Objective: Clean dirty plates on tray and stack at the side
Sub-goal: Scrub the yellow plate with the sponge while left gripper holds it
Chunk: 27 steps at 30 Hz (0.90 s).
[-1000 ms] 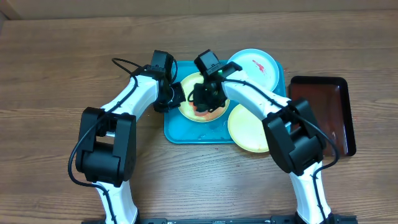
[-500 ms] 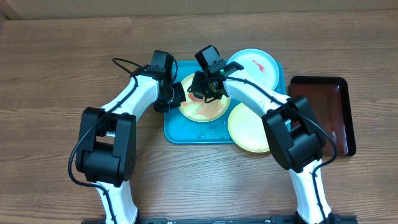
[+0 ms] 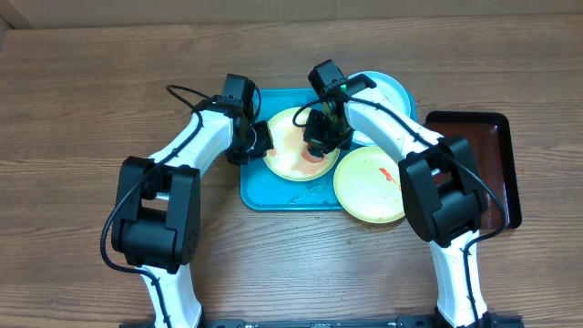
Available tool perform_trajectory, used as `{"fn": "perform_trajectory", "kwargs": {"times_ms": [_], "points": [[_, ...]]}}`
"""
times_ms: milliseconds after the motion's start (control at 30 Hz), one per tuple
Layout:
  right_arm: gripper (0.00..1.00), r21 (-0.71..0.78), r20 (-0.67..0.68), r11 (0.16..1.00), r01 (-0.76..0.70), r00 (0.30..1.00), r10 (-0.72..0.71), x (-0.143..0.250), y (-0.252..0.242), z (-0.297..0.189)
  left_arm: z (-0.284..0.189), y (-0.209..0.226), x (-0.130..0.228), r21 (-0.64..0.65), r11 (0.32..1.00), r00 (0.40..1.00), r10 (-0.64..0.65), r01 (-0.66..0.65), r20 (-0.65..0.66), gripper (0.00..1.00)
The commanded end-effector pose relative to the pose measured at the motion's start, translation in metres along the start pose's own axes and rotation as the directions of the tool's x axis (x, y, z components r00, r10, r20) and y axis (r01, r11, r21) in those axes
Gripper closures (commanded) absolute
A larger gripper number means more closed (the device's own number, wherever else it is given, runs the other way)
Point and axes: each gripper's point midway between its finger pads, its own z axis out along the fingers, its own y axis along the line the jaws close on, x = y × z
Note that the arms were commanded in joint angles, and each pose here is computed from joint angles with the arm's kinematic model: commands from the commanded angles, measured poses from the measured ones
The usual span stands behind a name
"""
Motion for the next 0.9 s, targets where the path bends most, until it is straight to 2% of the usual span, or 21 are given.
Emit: {"fn": "perform_trajectory", "kwargs": {"times_ms": [0, 233, 400, 633, 733, 867], "points": [[0.96, -0.040, -0.028, 0.995, 0.095, 0.995, -0.096, 0.021, 0.024, 0.004, 0.014, 0.009, 0.009, -0.030, 1.000, 0.999, 0.007, -0.008, -0.037, 0.96], [0.96, -0.153, 0.093, 0.971, 0.185, 0.981, -0.173, 0.007, 0.069, 0.014, 0.014, 0.009, 0.009, -0.030, 1.000, 0.999, 0.006, -0.007, -0.037, 0.96], [0.96, -0.211, 0.029, 0.957, 0.198, 0.980, -0.196, 0.022, 0.078, 0.023, 0.014, 0.009, 0.008, -0.029, 1.000, 0.999, 0.007, -0.008, -0.035, 0.96], [0.96, -0.111, -0.099, 0.985, 0.128, 0.985, -0.139, 0.042, 0.045, 0.024, 0.014, 0.009, 0.008, -0.029, 1.000, 0.999, 0.007, -0.008, -0.035, 0.96], [0.96, -0.065, -0.118, 0.994, 0.085, 0.989, -0.092, 0.037, 0.025, 0.019, 0.014, 0.009, 0.008, -0.030, 1.000, 0.999, 0.007, -0.008, -0.034, 0.96], [0.96, 0.050, -0.078, 0.999, 0.013, 0.997, -0.009, 0.016, -0.014, 0.006, 0.014, 0.010, 0.008, -0.030, 0.999, 0.999, 0.013, -0.015, -0.036, 0.96]]}}
